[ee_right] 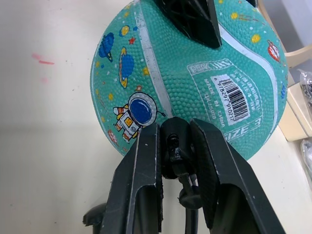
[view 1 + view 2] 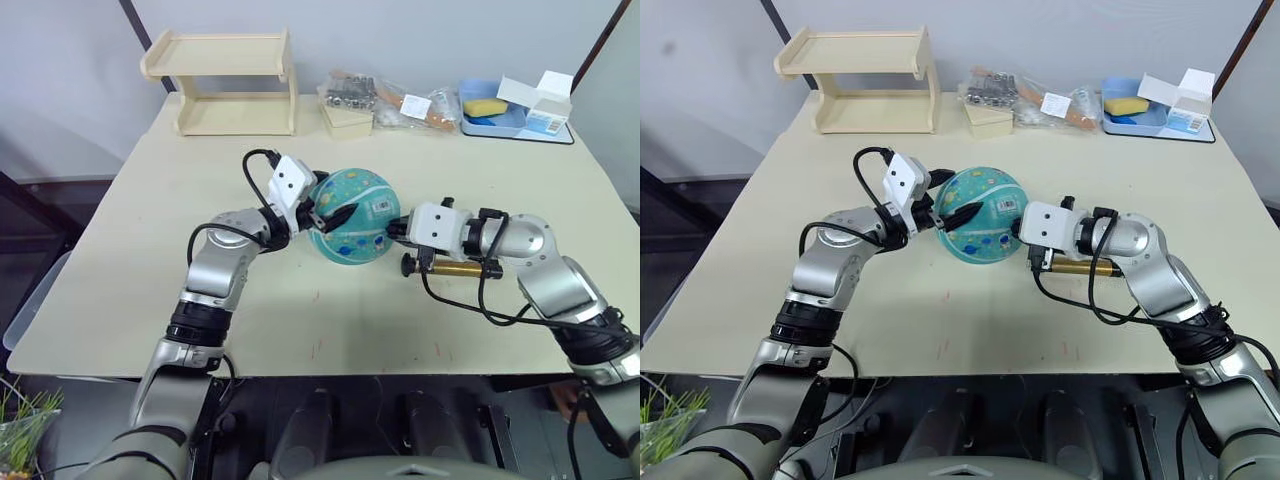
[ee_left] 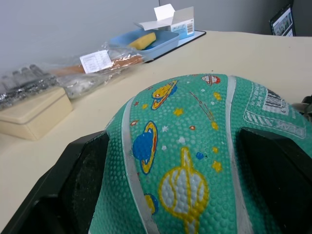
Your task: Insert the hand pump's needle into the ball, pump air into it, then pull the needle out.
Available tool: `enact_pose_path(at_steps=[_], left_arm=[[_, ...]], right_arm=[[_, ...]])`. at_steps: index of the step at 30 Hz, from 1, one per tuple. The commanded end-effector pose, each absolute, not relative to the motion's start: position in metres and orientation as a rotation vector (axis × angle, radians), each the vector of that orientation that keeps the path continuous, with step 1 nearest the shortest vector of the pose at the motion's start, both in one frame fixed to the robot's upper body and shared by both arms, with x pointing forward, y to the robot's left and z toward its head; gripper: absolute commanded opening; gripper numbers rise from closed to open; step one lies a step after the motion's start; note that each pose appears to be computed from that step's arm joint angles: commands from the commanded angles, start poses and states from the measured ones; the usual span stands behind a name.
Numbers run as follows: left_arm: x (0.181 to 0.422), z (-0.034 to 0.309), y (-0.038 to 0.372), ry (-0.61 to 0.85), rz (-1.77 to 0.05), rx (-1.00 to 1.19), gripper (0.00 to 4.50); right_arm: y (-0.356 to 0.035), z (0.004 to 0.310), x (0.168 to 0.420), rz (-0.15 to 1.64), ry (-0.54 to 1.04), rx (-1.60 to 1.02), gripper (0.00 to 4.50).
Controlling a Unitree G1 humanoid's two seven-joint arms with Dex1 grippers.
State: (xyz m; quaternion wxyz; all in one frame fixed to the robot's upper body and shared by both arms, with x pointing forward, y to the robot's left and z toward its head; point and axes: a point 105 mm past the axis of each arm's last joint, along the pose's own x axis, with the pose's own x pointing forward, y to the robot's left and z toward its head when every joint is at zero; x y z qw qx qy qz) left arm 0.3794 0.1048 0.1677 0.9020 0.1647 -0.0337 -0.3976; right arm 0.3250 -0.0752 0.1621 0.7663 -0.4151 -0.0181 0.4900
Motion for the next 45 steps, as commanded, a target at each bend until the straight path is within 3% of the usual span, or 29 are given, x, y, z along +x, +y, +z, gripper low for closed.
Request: enact_pose_path(at_steps=[1,38,45], left_arm=[[0.388,0.108,0.133,0.150,-0.711,0.382,4.50],[0.402,0.074,0.156,0.261,-0.603,0.514,4.50],[0.398,0.102,0.131,0.105,-0.682,0.362,4.50]], right_arm=[[-0.080,0.190,0.314,1.047,-0.119,-0.926,0.39],[-0.099,0.191,0.296,1.001,-0.033,-0.919,0.39],[-0.110,0.187,0.298,0.955,0.004,-0.902,0.39]])
